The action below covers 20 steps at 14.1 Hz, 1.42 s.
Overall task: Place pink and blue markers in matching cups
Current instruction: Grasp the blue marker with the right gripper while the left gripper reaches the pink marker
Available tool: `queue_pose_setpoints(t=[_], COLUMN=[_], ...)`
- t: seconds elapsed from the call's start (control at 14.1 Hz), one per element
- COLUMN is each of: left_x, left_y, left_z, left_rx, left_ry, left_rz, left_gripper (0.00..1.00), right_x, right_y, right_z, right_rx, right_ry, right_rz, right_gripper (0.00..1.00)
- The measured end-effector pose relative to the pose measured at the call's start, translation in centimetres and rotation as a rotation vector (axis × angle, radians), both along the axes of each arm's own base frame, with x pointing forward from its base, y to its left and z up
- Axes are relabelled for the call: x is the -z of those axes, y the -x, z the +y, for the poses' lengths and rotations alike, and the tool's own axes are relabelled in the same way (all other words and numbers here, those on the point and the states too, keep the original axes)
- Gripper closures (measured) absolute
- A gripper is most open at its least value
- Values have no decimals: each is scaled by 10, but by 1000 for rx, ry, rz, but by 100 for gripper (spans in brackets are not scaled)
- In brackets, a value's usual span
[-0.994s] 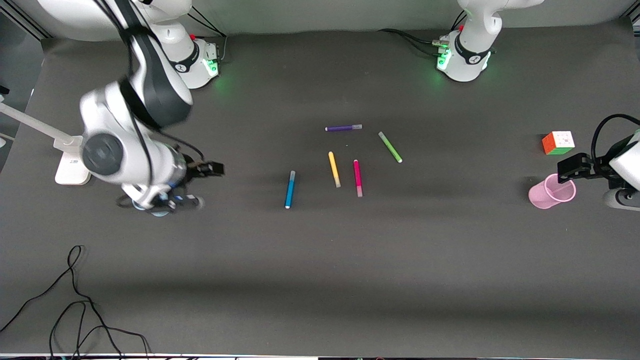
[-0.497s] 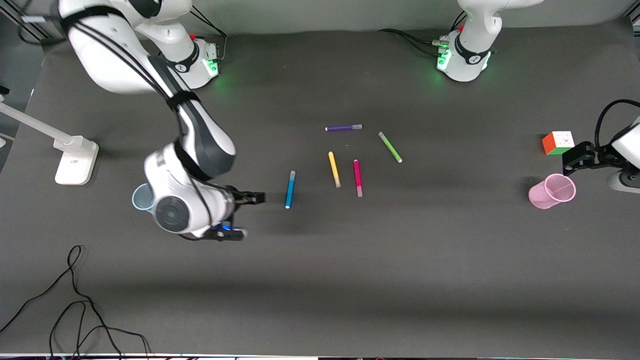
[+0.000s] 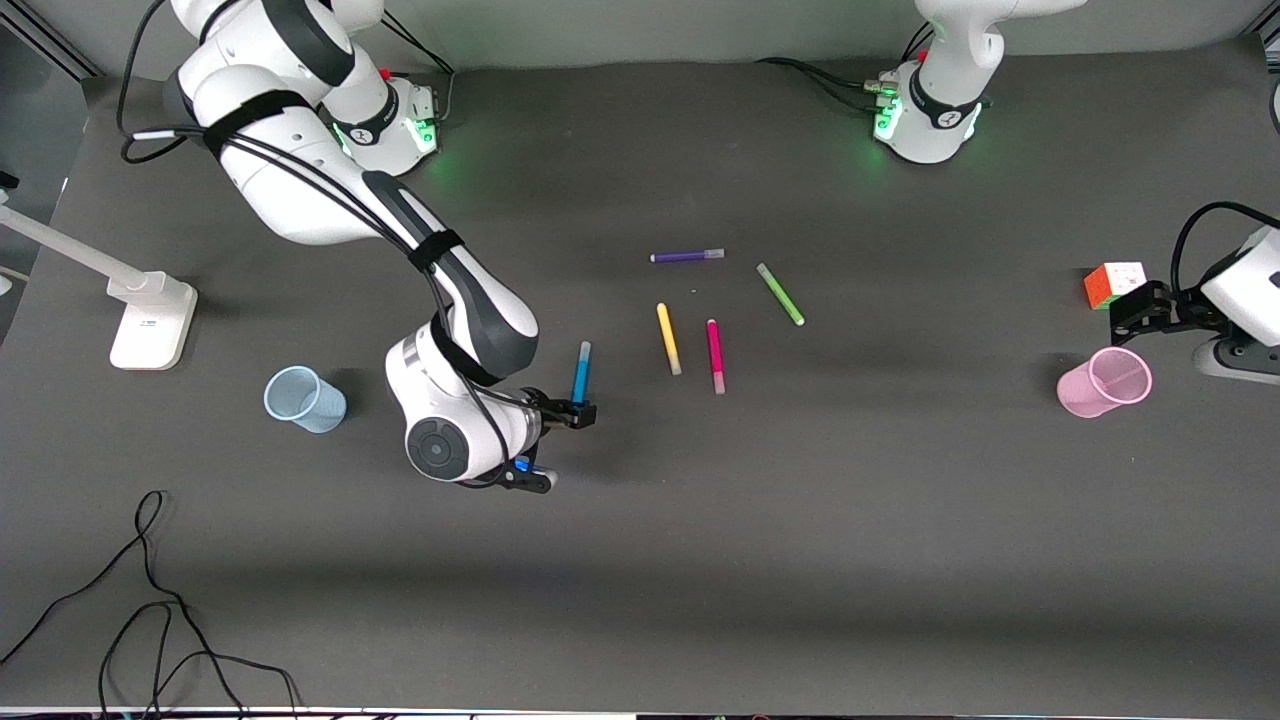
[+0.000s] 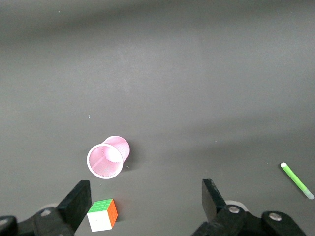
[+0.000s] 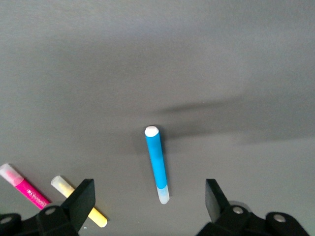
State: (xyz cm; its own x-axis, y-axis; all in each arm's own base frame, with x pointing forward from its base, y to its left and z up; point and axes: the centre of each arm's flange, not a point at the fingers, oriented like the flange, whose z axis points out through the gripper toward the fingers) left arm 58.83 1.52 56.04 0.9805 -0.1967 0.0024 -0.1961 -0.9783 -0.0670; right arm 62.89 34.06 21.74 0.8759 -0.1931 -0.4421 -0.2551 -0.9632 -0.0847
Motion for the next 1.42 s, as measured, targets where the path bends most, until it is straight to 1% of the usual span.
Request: queue_pose_setpoints(t=[0.21, 0.43, 0.57, 0.64, 0.71, 0.78, 0.85, 0.92, 0.99, 1.06, 1.21, 1.28, 1.35, 1.42], left_x=[0, 0, 1, 1, 2, 2, 3, 3, 4, 4, 5, 7, 10, 18], left_y=[0, 0, 0, 0, 0, 0, 0, 1, 1, 1, 4, 9, 15, 22], left_z=[4, 5, 5, 5, 5, 5, 5, 3, -4, -18, -75, -110, -144, -178], left_rx=[-7, -7, 6, 26, 37, 37, 34, 34, 33, 18, -25, -46, -69, -86], left_ry=[0, 1, 1, 1, 1, 1, 3, 7, 16, 27, 37, 39, 39, 37], left_rz=[0, 1, 3, 4, 5, 6, 7, 10, 11, 11, 9, 8, 10, 17], left_gripper=[0, 0, 0, 0, 0, 0, 0, 0, 0, 2, 3, 4, 4, 4], right_x=[12, 33, 42, 45, 47, 49, 51, 54, 56, 59, 65, 66, 65, 65], right_y=[10, 15, 16, 16, 16, 16, 17, 17, 17, 17, 16, 16, 16, 16], right_z=[16, 23, 22, 21, 21, 20, 19, 19, 19, 19, 18, 18, 18, 18], right_rx=[16, 33, 40, 42, 45, 46, 48, 50, 53, 58, 64, 65, 65, 67], right_ry=[17, 21, 24, 24, 26, 28, 29, 31, 32, 29, 27, 26, 26, 26], right_rz=[18, 22, 30, 30, 32, 34, 37, 40, 40, 35, 31, 30, 29, 29], right_gripper=[2, 5, 16, 16, 22, 22, 27, 40, 48, 48, 66, 66, 72, 83])
